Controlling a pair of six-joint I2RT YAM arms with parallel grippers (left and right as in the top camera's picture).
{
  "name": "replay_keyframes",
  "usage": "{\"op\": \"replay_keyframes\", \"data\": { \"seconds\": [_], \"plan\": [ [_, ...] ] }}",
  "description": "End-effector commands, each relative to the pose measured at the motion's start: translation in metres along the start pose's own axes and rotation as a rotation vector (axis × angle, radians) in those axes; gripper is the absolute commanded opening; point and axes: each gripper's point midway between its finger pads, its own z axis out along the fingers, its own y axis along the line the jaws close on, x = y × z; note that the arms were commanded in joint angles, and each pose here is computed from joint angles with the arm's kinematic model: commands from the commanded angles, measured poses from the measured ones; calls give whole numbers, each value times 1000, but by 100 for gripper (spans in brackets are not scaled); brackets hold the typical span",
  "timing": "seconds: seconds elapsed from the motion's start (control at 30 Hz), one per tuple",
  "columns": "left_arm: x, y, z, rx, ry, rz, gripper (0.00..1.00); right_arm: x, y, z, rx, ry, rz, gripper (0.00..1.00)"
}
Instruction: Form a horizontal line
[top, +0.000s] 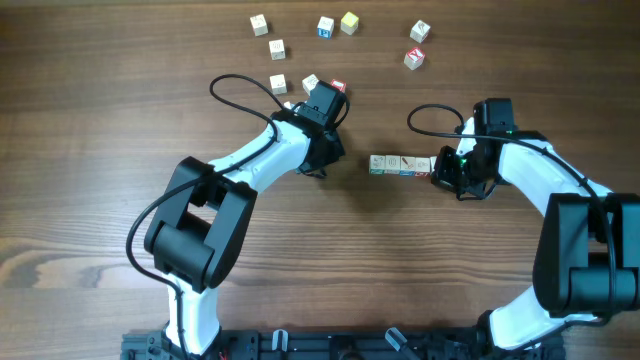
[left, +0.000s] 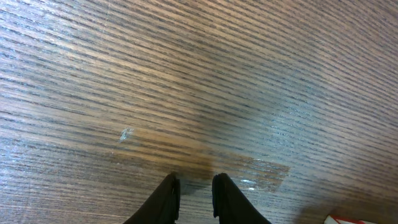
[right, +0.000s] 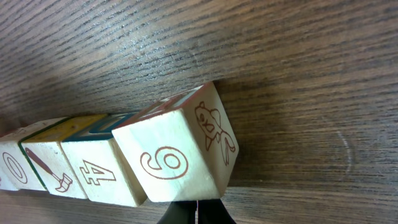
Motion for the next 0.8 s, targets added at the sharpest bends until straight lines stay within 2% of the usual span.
{"op": "replay_keyframes", "data": {
  "seconds": [0.0,0.13,0.23,0.33,0.4,0.57,0.77],
  "plan": [
    [22,14,22,-49,59,8,22,10,2,6,-26,47,-11,4],
    [22,14,22,-50,60,8,22,24,-7,5,19,99,-39,5],
    [22,14,22,-49,59,8,22,25,-40,1,206,88,-5,4],
    [22,14,22,-50,60,8,22,17,-81,-13,458,5,112,4],
    [22,14,22,-49,59,8,22,7,-93,-19,537,-64,151,4],
    [22,14,22,-49,59,8,22,-20,-79,-14,454,-163,134,4],
    [22,14,22,-49,59,7,21,-29,-49,-3,280,-168,126,4]
  ]
}}
